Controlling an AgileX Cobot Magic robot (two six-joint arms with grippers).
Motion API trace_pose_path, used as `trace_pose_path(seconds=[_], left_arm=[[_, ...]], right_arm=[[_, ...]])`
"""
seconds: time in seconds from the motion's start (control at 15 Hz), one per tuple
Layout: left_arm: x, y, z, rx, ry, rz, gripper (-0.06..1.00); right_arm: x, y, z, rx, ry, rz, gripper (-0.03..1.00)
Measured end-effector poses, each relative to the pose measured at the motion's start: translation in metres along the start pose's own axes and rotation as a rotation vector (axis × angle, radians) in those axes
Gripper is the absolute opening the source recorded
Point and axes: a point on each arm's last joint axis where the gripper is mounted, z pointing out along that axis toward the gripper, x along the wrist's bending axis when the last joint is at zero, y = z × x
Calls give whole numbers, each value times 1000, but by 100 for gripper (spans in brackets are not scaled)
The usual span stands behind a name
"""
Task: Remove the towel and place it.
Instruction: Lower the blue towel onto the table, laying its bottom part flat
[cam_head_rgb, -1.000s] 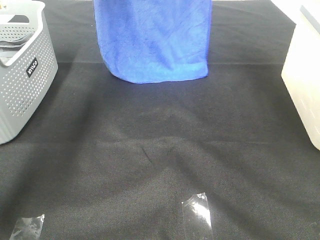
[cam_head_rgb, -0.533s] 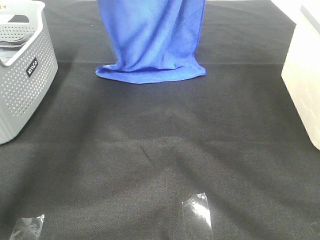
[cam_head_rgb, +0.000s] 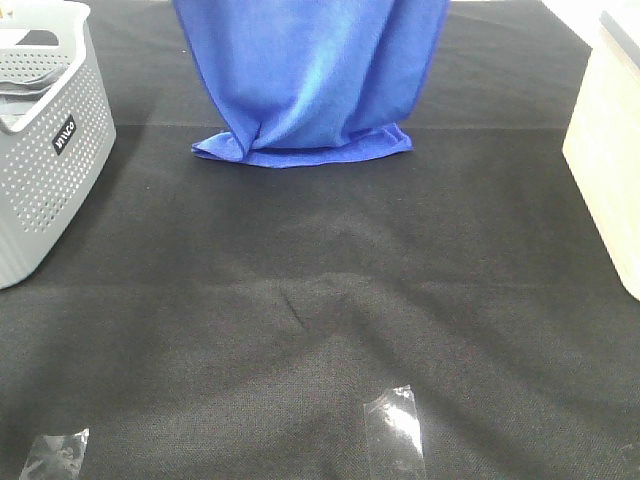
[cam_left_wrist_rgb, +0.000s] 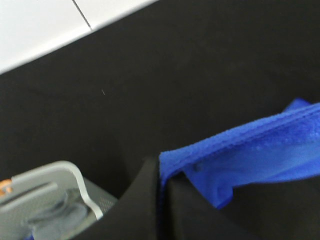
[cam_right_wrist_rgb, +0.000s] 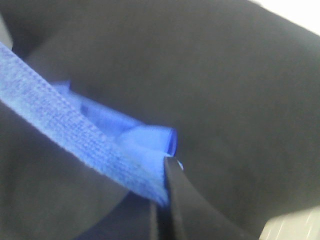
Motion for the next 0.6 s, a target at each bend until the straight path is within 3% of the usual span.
trace_pose_path(seconds=[0.27,0.47,0.6], left_arm=[[-8,-6,2,58,-76,-76,0],[-18,-31,0,184,-144,-86,0],[-22,-52,-22,261,-173,-86,0]], right_arm=[[2,-6,-5,50,20,69,0],[7,-16,-22,77,40,125,0],[14,-30,-31,115,73,142,0]])
